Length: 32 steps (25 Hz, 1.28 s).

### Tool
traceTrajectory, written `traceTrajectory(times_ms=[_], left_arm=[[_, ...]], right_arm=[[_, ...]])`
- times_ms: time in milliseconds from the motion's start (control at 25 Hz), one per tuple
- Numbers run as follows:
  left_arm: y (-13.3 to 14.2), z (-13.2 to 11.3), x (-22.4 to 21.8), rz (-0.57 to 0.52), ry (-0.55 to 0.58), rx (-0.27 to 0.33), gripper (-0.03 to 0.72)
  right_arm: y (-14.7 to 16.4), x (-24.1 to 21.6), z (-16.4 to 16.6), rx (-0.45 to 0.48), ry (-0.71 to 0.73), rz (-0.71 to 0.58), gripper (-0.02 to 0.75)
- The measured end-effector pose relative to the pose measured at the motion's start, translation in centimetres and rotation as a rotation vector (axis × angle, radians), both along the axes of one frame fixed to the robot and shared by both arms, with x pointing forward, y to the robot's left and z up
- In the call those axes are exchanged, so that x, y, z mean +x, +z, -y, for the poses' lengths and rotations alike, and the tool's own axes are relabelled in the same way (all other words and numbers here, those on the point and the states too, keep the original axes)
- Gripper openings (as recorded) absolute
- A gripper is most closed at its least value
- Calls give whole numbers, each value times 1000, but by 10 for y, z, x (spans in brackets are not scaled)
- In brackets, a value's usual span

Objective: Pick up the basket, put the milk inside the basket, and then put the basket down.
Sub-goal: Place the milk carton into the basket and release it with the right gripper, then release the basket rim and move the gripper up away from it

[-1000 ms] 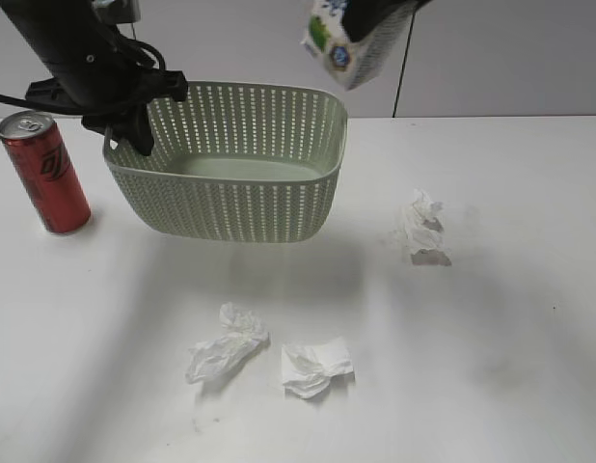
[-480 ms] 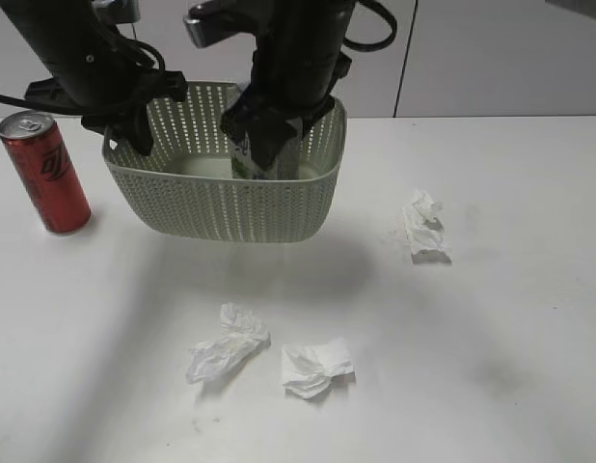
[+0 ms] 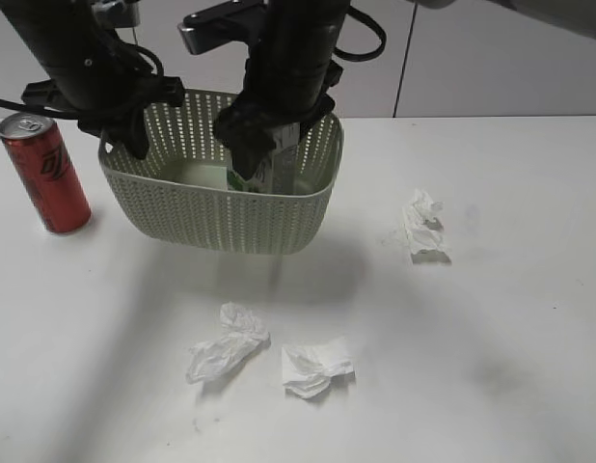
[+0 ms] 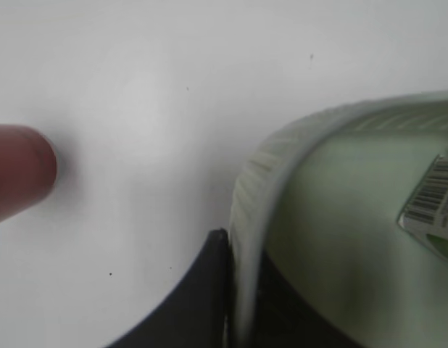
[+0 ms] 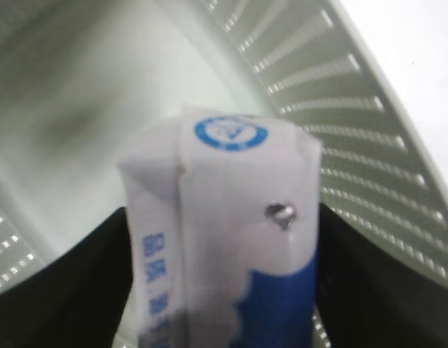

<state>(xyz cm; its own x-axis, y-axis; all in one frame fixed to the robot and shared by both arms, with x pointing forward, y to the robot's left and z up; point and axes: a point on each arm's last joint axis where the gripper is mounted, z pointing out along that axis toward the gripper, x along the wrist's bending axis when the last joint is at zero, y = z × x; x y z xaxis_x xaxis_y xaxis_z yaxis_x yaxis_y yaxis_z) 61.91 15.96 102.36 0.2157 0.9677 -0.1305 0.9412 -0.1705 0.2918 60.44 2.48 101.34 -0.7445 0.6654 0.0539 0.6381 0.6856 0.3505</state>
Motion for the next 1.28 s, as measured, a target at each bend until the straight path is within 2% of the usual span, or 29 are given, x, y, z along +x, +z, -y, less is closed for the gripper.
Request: traceTrajectory(times_ms=[120, 280, 480, 600, 720, 880, 960, 1120, 1280], left_arm=[[0, 0, 0, 1, 0, 1, 0], [0, 0, 0, 0, 0, -1, 0], [0, 1, 0, -5, 5, -17, 0], [0, 2, 0, -4, 6, -21, 0], [0, 2, 0, 2, 7, -25, 0], [1, 3, 1, 4, 12, -43, 0], [1, 4, 1, 10, 16, -54, 0], [-2, 7, 4, 19, 25, -75, 0], [-18, 9, 10, -8, 30, -71, 0]], right_arm=[[16, -3, 3, 11, 1, 27, 591], [70, -10, 28, 7, -16, 146, 604], [155, -27, 96, 97, -142, 288, 605], [176, -41, 149, 112, -276, 300, 605], [167, -62, 198, 83, -404, 245, 605], [126, -110, 245, 30, -506, 172, 601], [100, -139, 256, 22, -521, 152, 596], [63, -193, 268, 76, -556, 123, 595], [46, -233, 276, 136, -580, 121, 595]])
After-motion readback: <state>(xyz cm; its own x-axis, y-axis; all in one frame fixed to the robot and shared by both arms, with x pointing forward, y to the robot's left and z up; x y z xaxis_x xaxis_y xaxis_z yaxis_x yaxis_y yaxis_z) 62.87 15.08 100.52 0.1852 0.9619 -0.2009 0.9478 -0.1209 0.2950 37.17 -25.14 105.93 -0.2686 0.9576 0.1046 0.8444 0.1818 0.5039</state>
